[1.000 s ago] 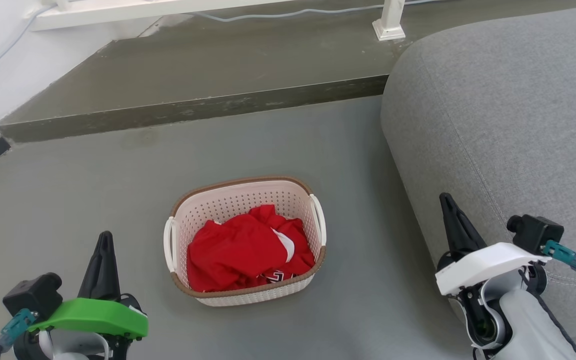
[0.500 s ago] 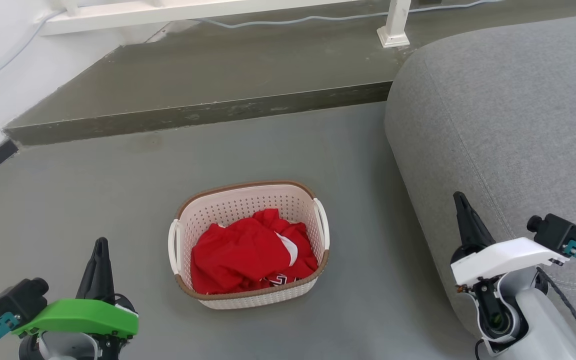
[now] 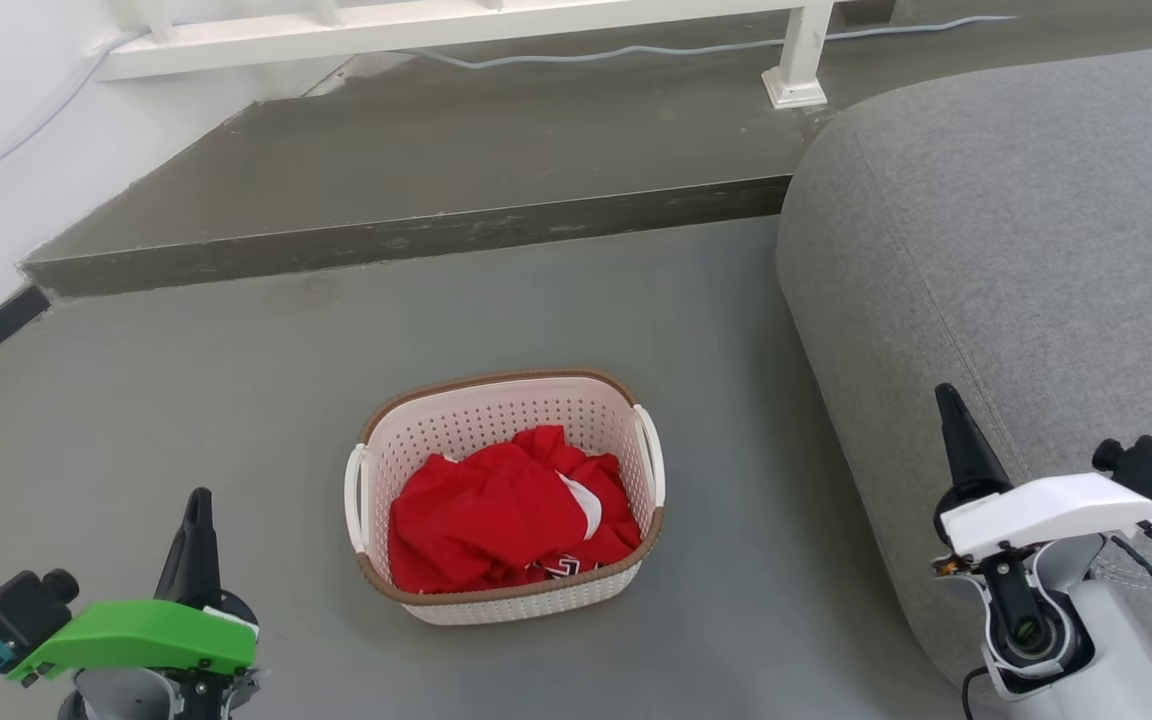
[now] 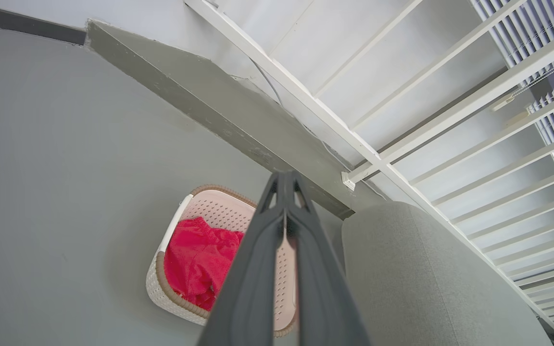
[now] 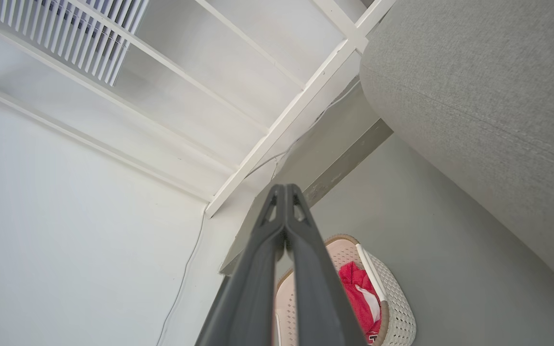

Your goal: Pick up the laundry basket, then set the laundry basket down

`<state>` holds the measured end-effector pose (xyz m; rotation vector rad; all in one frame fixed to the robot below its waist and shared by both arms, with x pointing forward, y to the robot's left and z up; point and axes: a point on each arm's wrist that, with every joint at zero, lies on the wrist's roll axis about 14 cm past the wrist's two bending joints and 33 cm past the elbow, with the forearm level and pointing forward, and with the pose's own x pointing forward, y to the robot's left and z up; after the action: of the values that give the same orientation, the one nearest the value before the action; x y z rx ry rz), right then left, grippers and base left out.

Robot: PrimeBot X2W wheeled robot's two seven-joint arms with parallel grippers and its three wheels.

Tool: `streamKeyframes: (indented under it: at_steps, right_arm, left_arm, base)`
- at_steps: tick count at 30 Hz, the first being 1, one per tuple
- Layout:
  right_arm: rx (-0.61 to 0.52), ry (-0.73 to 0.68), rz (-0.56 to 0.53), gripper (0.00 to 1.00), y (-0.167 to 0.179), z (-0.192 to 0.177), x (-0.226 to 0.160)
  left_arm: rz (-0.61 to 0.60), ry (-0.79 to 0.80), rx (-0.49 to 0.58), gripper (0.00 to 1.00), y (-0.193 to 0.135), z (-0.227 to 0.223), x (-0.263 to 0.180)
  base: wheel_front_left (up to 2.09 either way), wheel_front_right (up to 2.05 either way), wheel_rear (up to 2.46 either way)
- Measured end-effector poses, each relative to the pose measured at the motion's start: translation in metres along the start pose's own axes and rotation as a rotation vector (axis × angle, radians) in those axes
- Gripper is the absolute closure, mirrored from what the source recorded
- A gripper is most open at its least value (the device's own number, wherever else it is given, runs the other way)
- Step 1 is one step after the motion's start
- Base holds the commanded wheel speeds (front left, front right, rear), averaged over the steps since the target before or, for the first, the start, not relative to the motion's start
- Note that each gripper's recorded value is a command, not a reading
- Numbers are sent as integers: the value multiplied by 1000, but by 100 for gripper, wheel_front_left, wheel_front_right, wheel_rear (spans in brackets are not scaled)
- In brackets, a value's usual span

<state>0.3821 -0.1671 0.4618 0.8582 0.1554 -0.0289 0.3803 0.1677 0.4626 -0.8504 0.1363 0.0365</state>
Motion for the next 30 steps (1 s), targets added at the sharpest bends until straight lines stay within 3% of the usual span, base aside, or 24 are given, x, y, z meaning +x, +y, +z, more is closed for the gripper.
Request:
streamKeyframes:
  at_steps: [30]
  right_arm:
    - [396,-34,-8,100,-7,21,-2]
  left_arm:
    - [13,5,-392,100,8,9,-6]
  base:
    - [0,0,0]
